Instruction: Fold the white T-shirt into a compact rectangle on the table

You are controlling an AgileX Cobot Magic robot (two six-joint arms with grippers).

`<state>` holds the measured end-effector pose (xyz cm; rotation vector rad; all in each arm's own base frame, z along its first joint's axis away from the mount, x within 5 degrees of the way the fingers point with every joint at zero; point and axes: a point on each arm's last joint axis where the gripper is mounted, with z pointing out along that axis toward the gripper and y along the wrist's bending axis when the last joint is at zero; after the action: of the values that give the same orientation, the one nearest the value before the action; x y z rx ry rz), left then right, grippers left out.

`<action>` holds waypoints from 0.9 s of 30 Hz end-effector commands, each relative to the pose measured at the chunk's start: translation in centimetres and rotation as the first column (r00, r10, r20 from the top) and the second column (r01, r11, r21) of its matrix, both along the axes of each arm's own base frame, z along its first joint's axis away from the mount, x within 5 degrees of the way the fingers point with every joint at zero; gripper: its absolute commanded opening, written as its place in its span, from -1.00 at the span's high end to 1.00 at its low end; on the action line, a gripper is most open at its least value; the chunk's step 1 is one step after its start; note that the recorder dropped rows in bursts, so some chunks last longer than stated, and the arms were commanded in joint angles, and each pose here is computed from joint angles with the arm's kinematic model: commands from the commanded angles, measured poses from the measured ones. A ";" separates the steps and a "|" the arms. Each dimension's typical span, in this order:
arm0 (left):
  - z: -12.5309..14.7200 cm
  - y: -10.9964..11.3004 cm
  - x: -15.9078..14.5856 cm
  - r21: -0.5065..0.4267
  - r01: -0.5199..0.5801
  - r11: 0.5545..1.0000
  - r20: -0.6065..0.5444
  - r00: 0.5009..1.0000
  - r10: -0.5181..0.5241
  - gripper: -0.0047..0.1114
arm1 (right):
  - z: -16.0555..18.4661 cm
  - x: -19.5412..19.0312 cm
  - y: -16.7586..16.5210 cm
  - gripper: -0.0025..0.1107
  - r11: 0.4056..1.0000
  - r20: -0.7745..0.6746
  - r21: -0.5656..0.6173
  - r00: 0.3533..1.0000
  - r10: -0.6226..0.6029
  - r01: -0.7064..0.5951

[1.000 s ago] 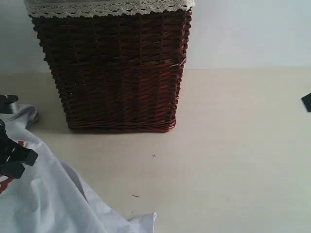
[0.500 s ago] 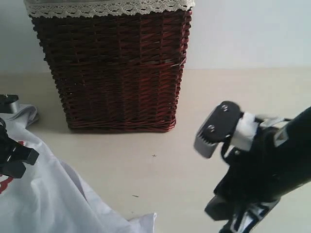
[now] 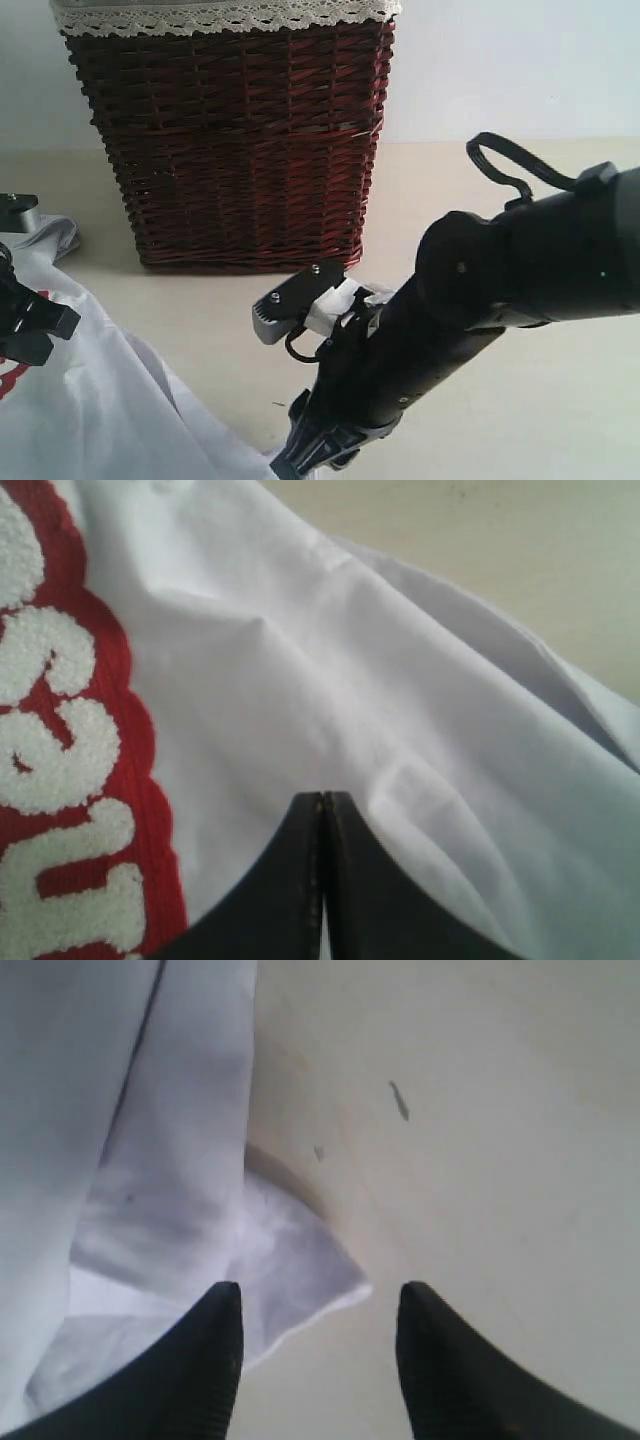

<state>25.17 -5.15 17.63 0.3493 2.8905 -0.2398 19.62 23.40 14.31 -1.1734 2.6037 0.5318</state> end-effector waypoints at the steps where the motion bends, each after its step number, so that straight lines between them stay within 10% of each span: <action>1: 0.0 -0.1 0.0 0.002 0.009 1.000 0.010 1.000 -0.009 0.92 | -1.6 0.4 0.9 0.11 1.000 -0.034 0.007 0.999 0.005 -0.005; 8: 0.0 -0.2 0.0 0.000 0.007 1.000 0.011 1.000 -0.007 0.92 | -3.0 0.7 0.8 0.19 0.999 -0.020 -0.034 1.000 0.022 -0.023; 18: 0.0 -0.2 0.0 -0.002 0.006 1.000 0.010 1.000 -0.006 0.92 | -4.7 0.9 0.8 0.96 0.997 -0.019 -0.070 0.999 0.037 -0.038; 27: 0.0 -0.2 0.0 -0.002 0.006 1.000 0.008 1.000 -0.006 0.92 | -4.6 1.6 0.6 0.96 0.992 0.085 -0.098 0.993 0.086 -0.077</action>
<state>25.19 -5.14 17.63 0.3513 2.8879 -0.2388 21.15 24.37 10.24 -1.2363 2.5737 0.4378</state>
